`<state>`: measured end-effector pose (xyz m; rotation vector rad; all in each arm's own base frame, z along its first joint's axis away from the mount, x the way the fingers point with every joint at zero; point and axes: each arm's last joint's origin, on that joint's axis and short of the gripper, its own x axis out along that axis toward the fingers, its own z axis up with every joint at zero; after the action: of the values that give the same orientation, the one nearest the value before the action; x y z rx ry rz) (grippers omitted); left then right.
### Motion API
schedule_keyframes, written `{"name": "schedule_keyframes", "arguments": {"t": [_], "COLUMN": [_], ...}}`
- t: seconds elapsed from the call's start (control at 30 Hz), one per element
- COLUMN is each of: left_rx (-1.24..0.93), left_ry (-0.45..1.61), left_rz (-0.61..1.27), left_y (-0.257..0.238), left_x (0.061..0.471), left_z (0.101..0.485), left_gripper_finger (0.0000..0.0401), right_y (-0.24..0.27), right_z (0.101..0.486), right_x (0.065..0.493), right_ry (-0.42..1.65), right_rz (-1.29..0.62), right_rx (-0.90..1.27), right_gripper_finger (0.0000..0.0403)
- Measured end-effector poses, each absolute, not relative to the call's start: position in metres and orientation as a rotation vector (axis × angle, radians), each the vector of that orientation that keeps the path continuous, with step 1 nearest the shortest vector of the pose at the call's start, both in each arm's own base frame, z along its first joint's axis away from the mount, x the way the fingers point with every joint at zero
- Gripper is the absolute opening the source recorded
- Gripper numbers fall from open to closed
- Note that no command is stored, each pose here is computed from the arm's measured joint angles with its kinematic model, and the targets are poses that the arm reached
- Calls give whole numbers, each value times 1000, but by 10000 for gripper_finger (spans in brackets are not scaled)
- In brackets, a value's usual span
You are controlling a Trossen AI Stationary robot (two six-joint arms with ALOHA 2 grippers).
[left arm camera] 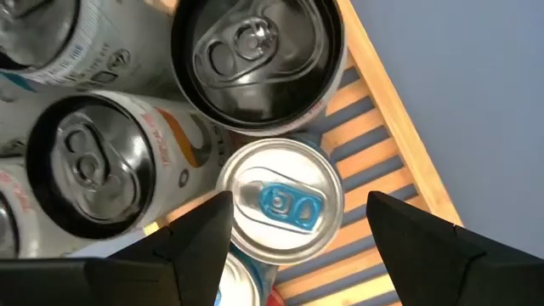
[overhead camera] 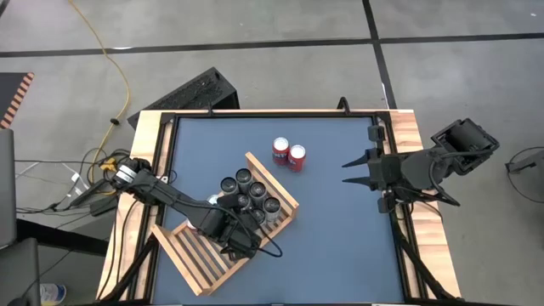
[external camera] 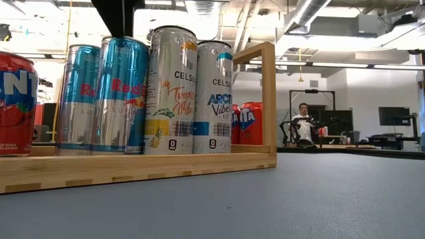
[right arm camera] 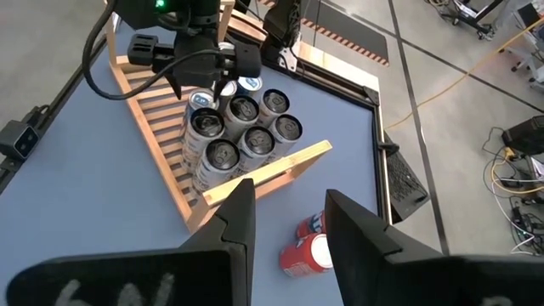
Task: Place canned beverage on shelf
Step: Adjust the blue soda can on the shelf
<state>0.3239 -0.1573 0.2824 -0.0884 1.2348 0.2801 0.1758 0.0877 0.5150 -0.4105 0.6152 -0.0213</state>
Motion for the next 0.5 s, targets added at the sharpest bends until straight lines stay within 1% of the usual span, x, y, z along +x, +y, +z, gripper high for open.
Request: {"name": "schedule_keyframes", "arguments": {"t": [0.5], "left_rx": [-2], "left_ry": [1244], "left_rz": [303], "left_y": [-154], "left_x": [321], "left_z": [282], "left_gripper_finger": [259], "right_y": [88], "right_z": [515], "right_x": [176], "right_ry": [619], "right_rz": [-20], "right_rx": [-418], "right_gripper_finger": [118]}}
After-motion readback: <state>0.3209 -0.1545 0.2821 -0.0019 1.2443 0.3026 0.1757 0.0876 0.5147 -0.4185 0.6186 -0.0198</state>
